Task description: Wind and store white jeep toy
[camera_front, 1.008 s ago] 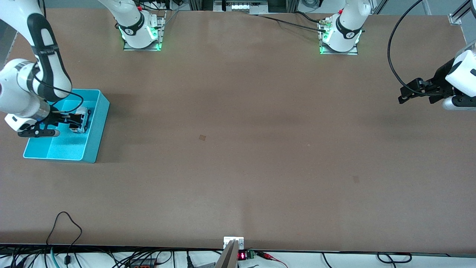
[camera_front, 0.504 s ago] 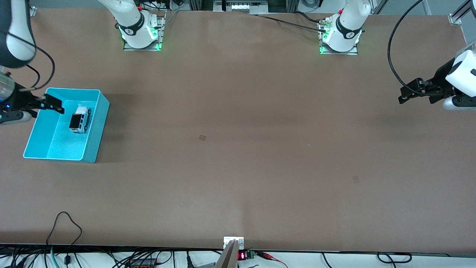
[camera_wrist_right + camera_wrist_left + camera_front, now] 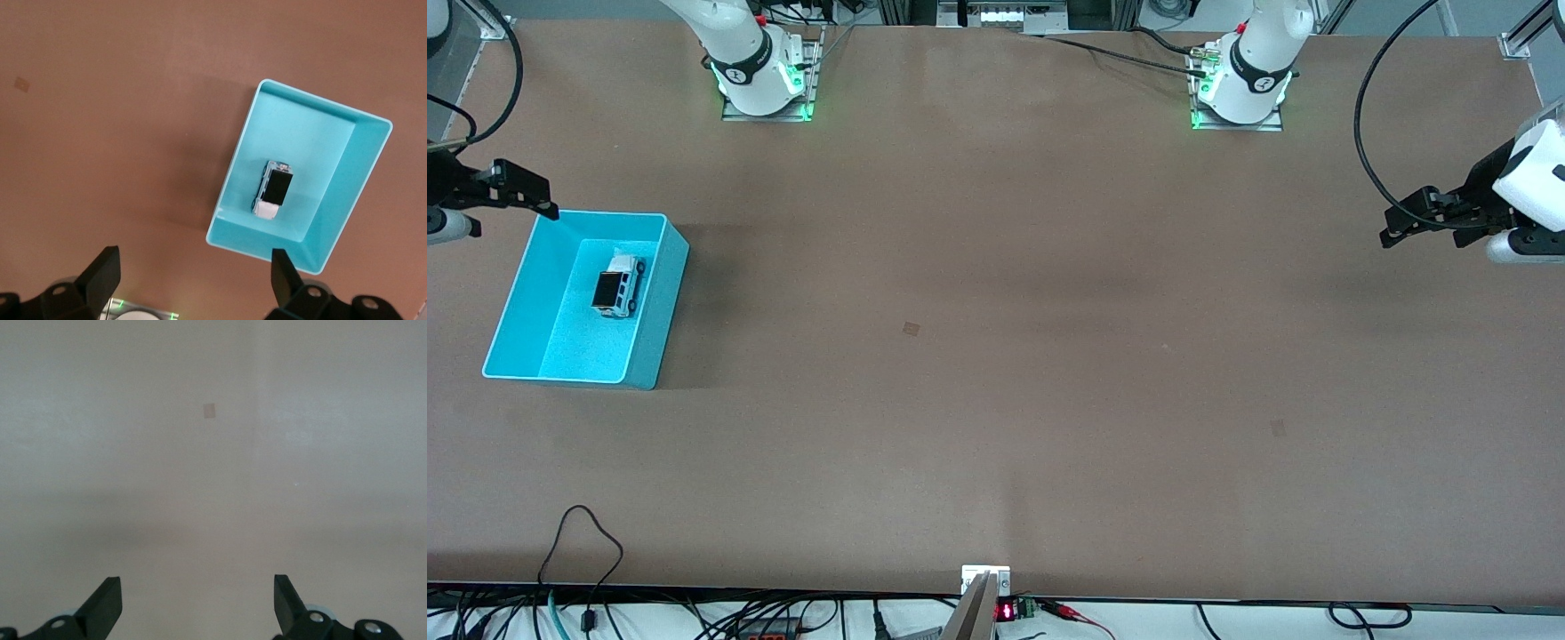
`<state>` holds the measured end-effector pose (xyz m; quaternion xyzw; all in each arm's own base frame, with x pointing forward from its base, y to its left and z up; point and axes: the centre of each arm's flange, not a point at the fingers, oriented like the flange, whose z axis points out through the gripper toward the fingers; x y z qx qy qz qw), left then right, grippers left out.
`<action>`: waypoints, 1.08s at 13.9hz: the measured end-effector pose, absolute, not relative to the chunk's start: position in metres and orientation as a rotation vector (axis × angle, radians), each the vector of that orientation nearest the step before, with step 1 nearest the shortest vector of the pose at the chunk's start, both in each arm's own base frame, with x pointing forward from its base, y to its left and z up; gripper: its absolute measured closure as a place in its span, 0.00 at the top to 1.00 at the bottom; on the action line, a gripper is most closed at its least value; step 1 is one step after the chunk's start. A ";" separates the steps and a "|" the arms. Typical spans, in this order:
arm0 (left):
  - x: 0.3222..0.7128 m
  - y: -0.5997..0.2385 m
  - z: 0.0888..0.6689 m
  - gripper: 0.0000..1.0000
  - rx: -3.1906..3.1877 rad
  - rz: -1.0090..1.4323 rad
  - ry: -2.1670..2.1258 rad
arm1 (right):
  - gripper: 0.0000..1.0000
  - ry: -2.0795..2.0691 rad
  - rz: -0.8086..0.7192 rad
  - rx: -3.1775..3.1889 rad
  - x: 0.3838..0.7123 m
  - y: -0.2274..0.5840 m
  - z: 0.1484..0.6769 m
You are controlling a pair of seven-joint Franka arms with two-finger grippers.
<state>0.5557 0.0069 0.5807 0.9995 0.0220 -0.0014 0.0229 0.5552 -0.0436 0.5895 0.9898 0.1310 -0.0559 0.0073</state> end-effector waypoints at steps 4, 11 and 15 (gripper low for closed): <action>0.556 0.007 0.581 1.00 3.095 0.000 0.068 | 1.00 0.421 -0.208 3.088 0.549 -0.030 0.616; 0.556 0.007 0.581 1.00 3.095 0.000 0.068 | 1.00 0.421 -0.248 3.087 0.554 -0.029 0.605; 0.556 0.007 0.581 1.00 3.095 0.000 0.068 | 1.00 0.307 -0.252 3.094 0.555 -0.027 0.603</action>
